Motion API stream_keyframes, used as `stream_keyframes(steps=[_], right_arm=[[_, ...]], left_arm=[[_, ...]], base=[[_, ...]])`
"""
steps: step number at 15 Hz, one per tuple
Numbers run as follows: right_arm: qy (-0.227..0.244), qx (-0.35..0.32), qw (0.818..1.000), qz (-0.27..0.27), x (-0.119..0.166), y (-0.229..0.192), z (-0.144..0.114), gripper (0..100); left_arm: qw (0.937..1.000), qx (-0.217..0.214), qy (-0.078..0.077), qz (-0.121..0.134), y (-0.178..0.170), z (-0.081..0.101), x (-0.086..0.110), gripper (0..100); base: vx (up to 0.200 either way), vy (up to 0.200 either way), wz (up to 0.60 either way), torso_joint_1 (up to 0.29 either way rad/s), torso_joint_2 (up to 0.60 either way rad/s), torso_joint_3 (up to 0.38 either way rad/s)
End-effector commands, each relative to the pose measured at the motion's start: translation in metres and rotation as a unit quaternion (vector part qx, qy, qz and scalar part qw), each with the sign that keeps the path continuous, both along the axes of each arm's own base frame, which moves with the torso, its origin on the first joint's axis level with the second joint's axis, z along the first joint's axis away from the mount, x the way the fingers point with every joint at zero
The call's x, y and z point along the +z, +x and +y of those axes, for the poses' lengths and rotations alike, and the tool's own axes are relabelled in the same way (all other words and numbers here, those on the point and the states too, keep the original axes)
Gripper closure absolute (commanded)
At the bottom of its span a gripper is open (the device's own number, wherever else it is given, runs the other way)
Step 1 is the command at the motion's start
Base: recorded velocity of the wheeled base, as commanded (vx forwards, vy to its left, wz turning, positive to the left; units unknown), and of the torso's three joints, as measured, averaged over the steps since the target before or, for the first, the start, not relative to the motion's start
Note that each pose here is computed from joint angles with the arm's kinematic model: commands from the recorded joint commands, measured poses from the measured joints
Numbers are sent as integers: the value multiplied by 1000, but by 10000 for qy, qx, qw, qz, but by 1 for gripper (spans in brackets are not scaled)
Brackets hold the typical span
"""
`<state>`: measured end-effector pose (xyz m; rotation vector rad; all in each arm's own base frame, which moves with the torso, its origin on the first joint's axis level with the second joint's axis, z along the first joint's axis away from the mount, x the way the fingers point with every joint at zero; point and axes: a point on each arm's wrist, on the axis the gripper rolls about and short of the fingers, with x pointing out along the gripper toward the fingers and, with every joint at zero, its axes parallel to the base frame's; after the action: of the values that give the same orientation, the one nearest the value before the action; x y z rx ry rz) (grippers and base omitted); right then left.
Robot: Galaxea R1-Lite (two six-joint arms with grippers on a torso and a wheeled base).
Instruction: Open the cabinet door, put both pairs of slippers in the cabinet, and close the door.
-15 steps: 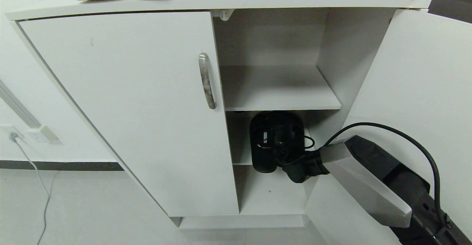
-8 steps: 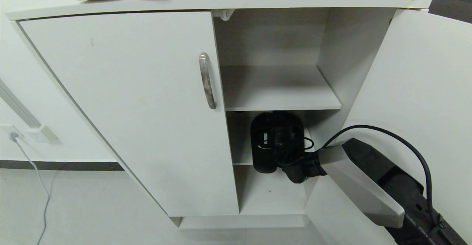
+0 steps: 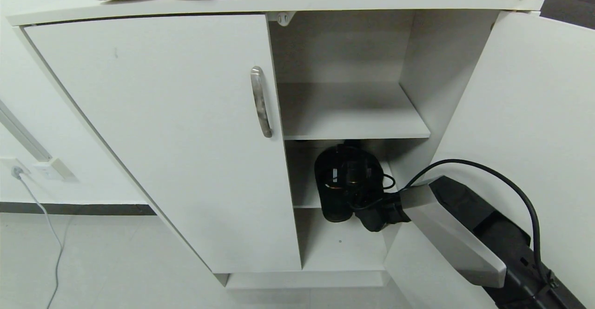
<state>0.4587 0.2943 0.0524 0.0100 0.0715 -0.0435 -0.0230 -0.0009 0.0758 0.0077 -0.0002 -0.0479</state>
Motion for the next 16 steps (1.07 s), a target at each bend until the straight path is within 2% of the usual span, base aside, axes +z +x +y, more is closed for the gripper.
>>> stream_keyframes(steps=[1, 8, 16], right_arm=[[-13, -1, 10000, 18, -1, -1, 0, 0], [-85, 45, 9999, 131, 7, -22, -7, 0], [-47, 366, 9993, 77, 34, -101, -24, 0]], left_arm=[[10000, 2, 0, 8, 0, 0, 0, 100], [10000, 2, 0, 8, 0, 0, 0, 100], [10000, 2, 0, 8, 0, 0, 0, 100]], base=[[0, 0, 0, 0, 0, 0], [0, 0, 0, 0, 0, 0], [0, 0, 0, 0, 0, 0]])
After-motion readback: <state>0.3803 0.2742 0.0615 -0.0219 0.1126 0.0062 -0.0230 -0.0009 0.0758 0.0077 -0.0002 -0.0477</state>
